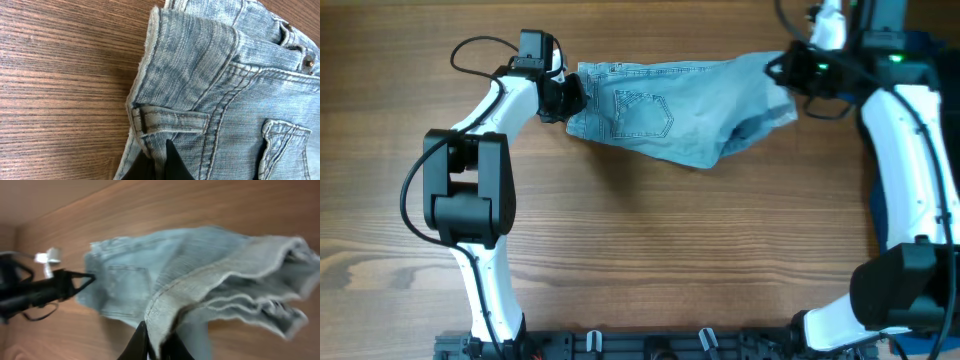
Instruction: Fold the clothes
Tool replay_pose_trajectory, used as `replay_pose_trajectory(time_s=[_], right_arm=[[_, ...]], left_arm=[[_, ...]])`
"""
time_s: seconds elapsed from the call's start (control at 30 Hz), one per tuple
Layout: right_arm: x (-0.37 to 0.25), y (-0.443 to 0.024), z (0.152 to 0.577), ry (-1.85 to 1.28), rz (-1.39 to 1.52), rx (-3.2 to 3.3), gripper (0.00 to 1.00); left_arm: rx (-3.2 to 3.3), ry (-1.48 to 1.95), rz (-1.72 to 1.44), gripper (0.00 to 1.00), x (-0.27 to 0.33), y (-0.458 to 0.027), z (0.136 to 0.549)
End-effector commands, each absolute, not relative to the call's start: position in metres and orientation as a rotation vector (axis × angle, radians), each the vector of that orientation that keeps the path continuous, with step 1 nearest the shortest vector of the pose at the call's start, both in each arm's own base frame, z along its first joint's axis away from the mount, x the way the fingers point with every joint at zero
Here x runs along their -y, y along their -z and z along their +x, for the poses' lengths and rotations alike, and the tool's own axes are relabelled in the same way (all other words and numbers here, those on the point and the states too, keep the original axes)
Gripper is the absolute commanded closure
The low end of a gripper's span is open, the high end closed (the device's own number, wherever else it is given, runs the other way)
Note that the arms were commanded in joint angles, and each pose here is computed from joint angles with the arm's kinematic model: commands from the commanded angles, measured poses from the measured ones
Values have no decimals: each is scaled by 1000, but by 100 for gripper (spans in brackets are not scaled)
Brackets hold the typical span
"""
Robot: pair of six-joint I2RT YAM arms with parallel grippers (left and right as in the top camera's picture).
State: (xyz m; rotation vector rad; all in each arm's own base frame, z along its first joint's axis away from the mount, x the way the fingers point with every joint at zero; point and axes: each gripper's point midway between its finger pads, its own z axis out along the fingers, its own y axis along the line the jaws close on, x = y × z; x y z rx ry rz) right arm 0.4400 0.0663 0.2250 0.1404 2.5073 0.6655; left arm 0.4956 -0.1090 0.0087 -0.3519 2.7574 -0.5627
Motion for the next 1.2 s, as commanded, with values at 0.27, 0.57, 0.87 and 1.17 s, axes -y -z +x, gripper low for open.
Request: replay_pose_trajectory(time_s=[0.27, 0.57, 0.87, 1.17], right_arm=[[-183, -229, 454, -842, -47, -2435, 96], [-296, -173, 453, -992, -368, -2405, 96], [-353, -121, 448, -1002, -485, -2398, 96], [-351, -107, 465, -904, -443, -2375, 96]], left_arm=[[-2826, 479, -340, 96, 107, 27, 487], [-2826, 478, -340, 96, 107, 27, 487], [-2830, 476, -341, 96, 106, 28, 486], [-2828, 471, -346, 96, 104, 28, 486]])
